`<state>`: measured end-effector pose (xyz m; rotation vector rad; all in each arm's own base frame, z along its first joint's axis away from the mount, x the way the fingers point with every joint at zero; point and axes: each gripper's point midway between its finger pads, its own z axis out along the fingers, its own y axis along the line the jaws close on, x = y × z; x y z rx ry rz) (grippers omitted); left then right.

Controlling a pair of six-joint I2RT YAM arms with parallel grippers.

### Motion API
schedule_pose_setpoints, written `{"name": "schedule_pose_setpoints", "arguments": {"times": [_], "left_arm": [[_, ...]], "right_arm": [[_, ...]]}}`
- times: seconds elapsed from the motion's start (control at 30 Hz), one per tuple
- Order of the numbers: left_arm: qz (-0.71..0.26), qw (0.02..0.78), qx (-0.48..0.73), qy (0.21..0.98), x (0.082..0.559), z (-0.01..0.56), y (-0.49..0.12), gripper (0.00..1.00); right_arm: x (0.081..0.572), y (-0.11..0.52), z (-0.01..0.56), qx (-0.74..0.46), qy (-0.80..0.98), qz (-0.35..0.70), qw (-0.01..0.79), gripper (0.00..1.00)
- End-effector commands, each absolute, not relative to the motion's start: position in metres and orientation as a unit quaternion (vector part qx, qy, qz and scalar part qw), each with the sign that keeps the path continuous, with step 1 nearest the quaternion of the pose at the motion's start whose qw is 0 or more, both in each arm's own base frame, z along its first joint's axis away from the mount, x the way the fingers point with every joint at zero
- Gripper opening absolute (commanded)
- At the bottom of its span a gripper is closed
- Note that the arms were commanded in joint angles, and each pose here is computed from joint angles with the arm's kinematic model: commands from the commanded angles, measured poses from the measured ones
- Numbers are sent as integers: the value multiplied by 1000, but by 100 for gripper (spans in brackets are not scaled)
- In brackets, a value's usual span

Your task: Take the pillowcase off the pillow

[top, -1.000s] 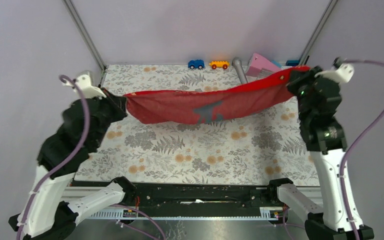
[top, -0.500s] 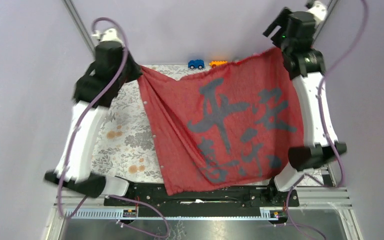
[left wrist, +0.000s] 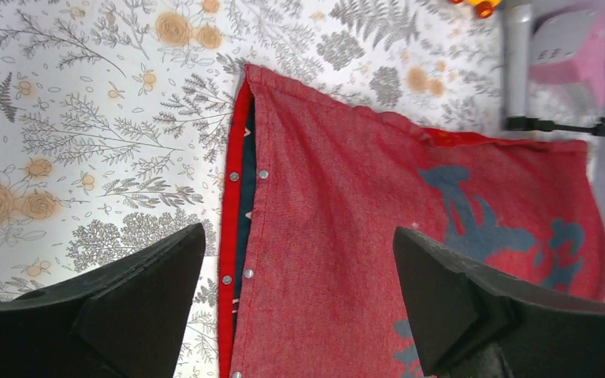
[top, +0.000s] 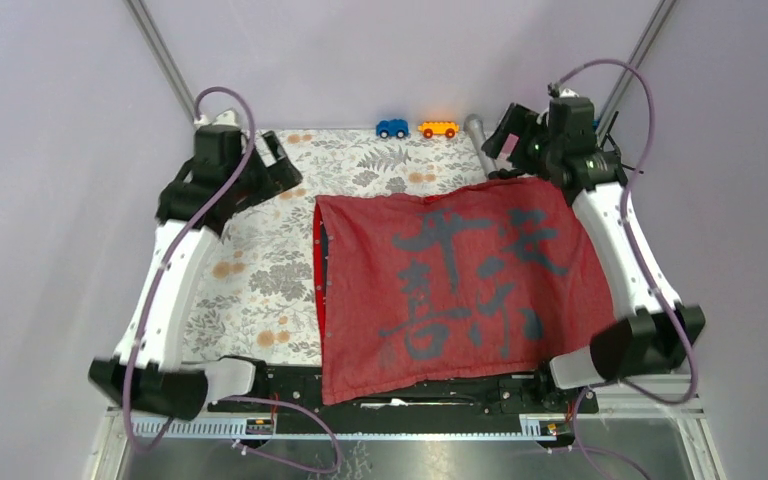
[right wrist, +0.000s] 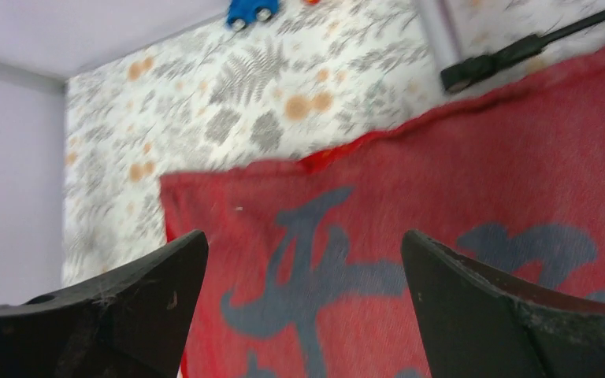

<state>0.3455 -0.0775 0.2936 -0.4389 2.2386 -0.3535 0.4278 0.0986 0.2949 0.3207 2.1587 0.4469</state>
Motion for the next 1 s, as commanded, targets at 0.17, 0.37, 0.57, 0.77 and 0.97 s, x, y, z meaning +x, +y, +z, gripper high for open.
{"name": "schedule_pose_setpoints", "arguments": {"times": [0.17,0.37,0.57,0.77,0.97], "left_arm": [[-248,396,-152,871,279,251,-104,92],[-297,352,-184,868,248,190,-116,91],[-303,332,-217,866,245,153,-117,89],[-211,327,-290,874,246,118,-84,88],[-88,334,-407,846,237,100,-34,87]], "right_arm": [[333,212,281,3,835,320,448,100],[268,283,236,-99,856,318,395,100],[212,352,211,-171,857,321,364,100],[181,399,174,-206,865,306,340,99],[162,431,142,-245,873,279,317,98]]}}
